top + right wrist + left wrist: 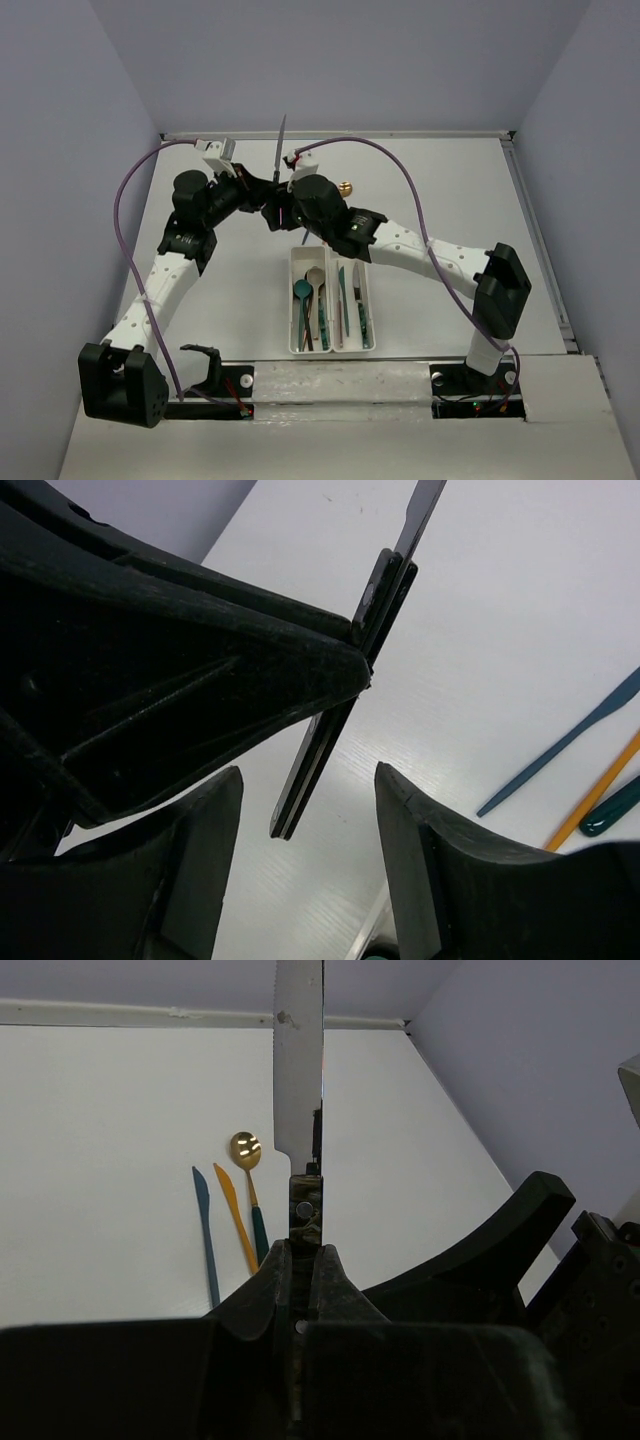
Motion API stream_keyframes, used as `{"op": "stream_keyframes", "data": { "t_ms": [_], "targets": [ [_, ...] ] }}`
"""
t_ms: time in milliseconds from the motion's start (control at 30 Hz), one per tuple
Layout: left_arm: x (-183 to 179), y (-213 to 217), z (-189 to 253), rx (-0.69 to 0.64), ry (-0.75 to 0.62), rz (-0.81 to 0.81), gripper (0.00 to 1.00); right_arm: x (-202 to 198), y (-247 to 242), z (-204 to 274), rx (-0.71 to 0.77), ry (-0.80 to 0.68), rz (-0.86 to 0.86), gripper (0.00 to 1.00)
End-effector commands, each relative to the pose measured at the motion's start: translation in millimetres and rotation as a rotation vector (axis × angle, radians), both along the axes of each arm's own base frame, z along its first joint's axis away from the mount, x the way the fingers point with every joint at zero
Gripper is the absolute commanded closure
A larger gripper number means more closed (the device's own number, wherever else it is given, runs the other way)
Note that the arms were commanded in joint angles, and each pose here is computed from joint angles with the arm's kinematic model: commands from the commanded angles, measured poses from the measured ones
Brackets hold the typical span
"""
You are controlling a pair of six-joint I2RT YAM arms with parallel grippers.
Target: Sort the eating utensils into containers
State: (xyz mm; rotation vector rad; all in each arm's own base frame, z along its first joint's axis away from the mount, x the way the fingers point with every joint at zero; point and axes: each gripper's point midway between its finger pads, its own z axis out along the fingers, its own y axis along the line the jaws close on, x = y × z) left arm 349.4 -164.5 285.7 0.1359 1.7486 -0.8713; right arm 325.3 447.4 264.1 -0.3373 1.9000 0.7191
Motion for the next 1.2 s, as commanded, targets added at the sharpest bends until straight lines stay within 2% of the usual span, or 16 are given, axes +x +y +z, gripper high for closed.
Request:
{"op": "stream_keyframes", "data": {
  "t_ms": [0, 133, 167, 200, 333, 400, 567, 600, 633, 667, 700, 800, 833, 967, 1000, 1167],
  "targets": [
    [-11, -7, 22, -0.051, -0.062, -0.048, 1.00, 21, -2, 20, 0.068, -0.044, -0.054, 0.43],
    [-21, -13, 14, -0.063, -0.012, -0.093, 1.00, 29, 0, 21, 0.096, -0.055, -0.060, 0.62],
    [-24, -14, 13, -0.065, -0.008, -0.103, 1.00, 28, 1, 22, 0.096, -0.060, -0.051, 0.74],
    [-25, -14, 10, -0.064, 0.003, -0.106, 1.00, 32, -2, 22, 0.094, -0.064, -0.057, 0.80],
    [-32, -17, 1, -0.070, 0.035, -0.132, 1.00, 34, -3, 21, 0.101, -0.057, -0.042, 0.87],
    [-36, -19, 1, -0.078, 0.040, -0.151, 1.00, 34, -5, 18, 0.110, -0.045, -0.032, 1.00],
    [-37, -17, -7, -0.043, 0.039, -0.153, 1.00, 24, -14, 15, 0.117, -0.039, -0.020, 1.00],
    [-36, -16, -8, -0.033, 0.036, -0.146, 0.93, 18, -23, 24, 0.127, -0.043, -0.028, 1.00],
    [-36, -15, -10, -0.010, 0.028, -0.149, 0.66, 12, -32, 8, 0.104, -0.011, -0.040, 1.00],
    [-35, -15, -8, 0.003, 0.014, -0.152, 0.16, 4, -46, 24, 0.124, -0.020, -0.052, 1.00],
    [-34, -14, -8, 0.019, 0.002, -0.151, 0.01, -3, -57, 17, 0.097, 0.004, -0.060, 1.00],
    [-28, -5, -8, 0.088, -0.037, -0.109, 0.01, -41, -102, -29, 0.004, 0.155, -0.087, 1.00],
    [-25, -1, -9, 0.104, -0.040, -0.090, 0.01, -47, -108, -24, 0.016, 0.175, -0.093, 1.00],
    [-12, 16, -17, 0.157, -0.046, -0.003, 0.01, -91, -151, -87, -0.022, 0.374, -0.150, 1.00],
    [-10, 19, -20, 0.172, -0.048, 0.003, 0.01, -106, -169, -121, -0.077, 0.441, -0.175, 1.00],
    [-4, 23, -34, 0.213, -0.033, 0.010, 0.01, -133, -194, -158, -0.064, 0.547, -0.235, 1.00]
  ]
}}
